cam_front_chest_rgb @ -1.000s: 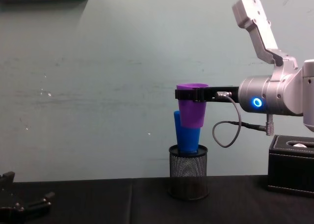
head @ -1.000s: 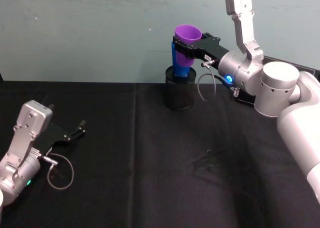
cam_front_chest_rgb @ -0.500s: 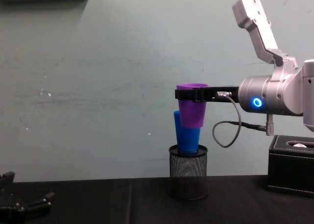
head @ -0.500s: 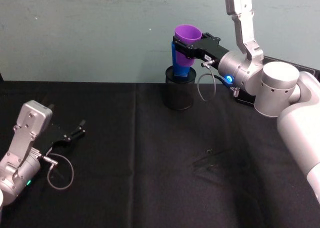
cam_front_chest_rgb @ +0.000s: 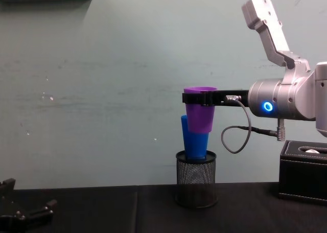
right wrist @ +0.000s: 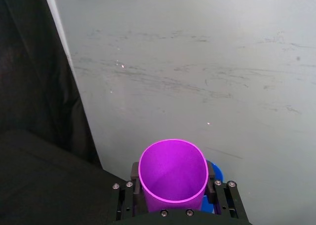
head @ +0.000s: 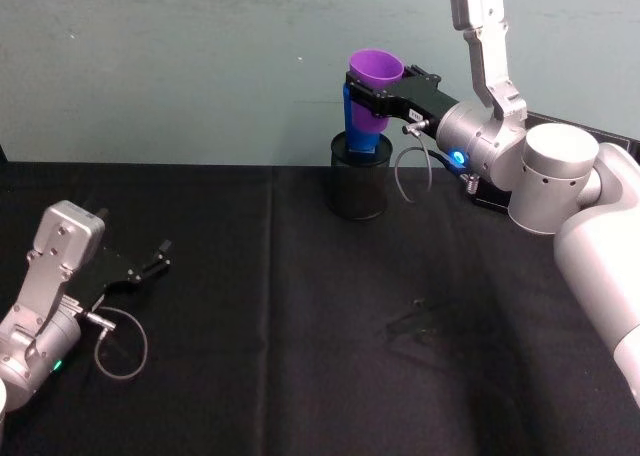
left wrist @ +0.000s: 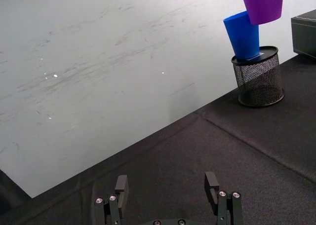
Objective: Pick up one cup with a gripper and tap it against the other cup.
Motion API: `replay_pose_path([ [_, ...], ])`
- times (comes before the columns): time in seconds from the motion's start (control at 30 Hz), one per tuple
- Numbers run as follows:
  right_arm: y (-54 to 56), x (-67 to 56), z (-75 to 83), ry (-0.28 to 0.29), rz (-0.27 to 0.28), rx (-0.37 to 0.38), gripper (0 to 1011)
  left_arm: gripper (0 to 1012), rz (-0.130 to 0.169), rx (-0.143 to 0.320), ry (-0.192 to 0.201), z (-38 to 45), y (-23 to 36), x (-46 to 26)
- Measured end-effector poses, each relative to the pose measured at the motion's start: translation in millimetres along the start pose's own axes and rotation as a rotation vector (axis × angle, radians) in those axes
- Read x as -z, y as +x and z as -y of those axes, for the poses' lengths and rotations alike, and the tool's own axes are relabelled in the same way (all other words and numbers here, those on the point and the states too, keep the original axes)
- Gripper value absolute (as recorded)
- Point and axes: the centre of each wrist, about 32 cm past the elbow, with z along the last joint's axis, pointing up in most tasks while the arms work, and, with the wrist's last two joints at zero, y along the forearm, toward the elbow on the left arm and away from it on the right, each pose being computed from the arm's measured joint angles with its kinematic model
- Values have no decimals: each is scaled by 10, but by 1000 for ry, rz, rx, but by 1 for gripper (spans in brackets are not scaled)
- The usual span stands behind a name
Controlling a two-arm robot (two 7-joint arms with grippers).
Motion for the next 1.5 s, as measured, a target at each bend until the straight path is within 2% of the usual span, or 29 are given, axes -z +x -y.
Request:
replay_pose_path([
  [1.5, 0, 0, 0, 0, 0, 0, 726, 1011, 0, 0, 0, 0, 0, 0],
])
